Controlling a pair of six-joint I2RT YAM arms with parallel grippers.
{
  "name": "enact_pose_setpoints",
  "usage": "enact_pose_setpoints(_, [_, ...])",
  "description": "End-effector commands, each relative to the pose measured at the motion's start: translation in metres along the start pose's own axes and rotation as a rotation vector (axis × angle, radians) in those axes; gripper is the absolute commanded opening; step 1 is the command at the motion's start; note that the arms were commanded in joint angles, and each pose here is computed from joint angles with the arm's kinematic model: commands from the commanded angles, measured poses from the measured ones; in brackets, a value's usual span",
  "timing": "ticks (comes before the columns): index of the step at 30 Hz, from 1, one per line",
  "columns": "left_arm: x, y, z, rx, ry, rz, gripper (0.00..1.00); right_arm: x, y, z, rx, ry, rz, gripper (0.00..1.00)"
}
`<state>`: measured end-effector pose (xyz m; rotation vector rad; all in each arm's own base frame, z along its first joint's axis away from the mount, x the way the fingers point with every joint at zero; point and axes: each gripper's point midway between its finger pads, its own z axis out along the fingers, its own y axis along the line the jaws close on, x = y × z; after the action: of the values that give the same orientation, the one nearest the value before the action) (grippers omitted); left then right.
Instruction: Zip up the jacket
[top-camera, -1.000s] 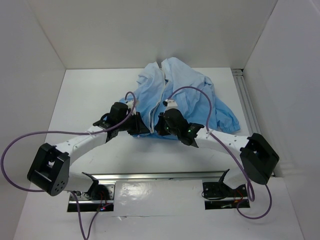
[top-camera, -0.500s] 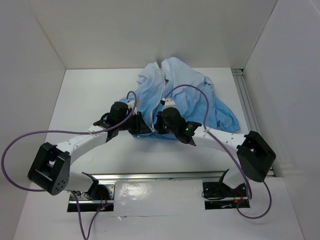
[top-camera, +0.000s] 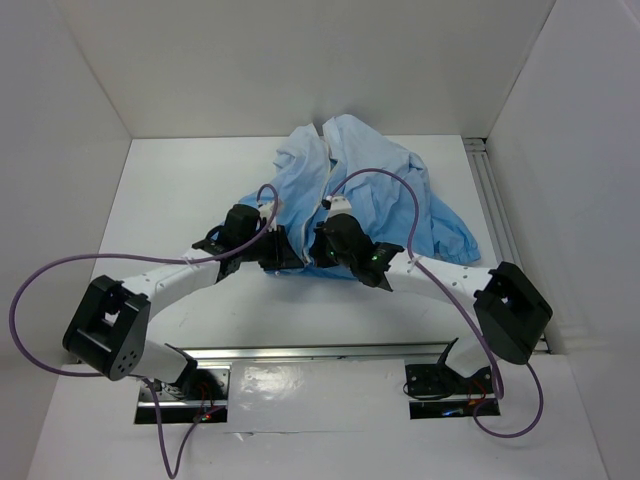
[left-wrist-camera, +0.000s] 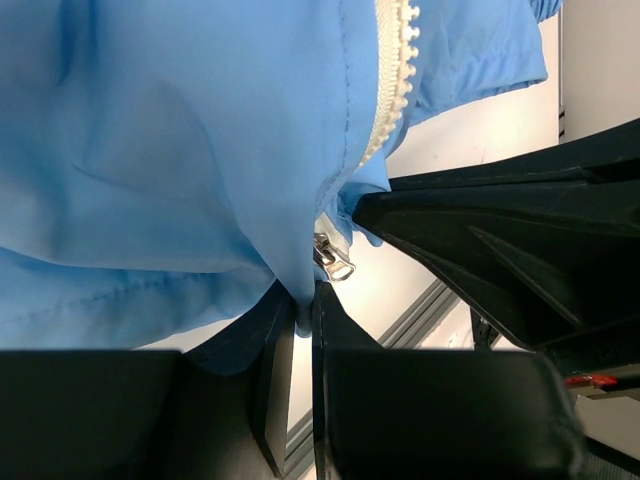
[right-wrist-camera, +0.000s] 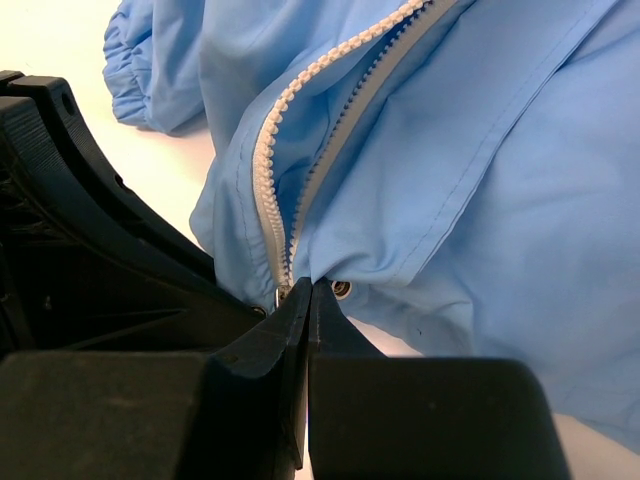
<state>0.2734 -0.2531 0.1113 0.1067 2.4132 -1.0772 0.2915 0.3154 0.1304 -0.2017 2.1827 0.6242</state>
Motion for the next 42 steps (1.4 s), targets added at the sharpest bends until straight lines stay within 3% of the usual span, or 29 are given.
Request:
enact_pose_setpoints(1, [0.009, -0.011, 0.001, 0.072, 0.043, 0.019, 0.0, -0.042, 0.014, -0.004, -0.032, -0.128, 0.041, 0.0])
enact_pose_setpoints(24, [0.017, -0.009, 0.001, 0.079, 0.068, 0.01, 0.0, -0.031, 0.0, -0.008, 0.016, -0.095, 0.084, 0.0])
enact_pose_setpoints(29, [0.023, -0.012, 0.001, 0.106, 0.096, 0.005, 0.0, -0.018, 0.0, -0.01, 0.008, -0.039, 0.075, 0.1])
enact_pose_setpoints(31, [0.03, -0.008, 0.002, 0.102, 0.121, -0.001, 0.0, -0.022, 0.004, -0.012, -0.01, -0.049, 0.078, 0.0])
enact_pose_setpoints(42, [0.029, -0.016, -0.001, 0.134, 0.126, 0.008, 0.0, -0.032, 0.004, -0.004, -0.003, -0.108, 0.134, 0.0])
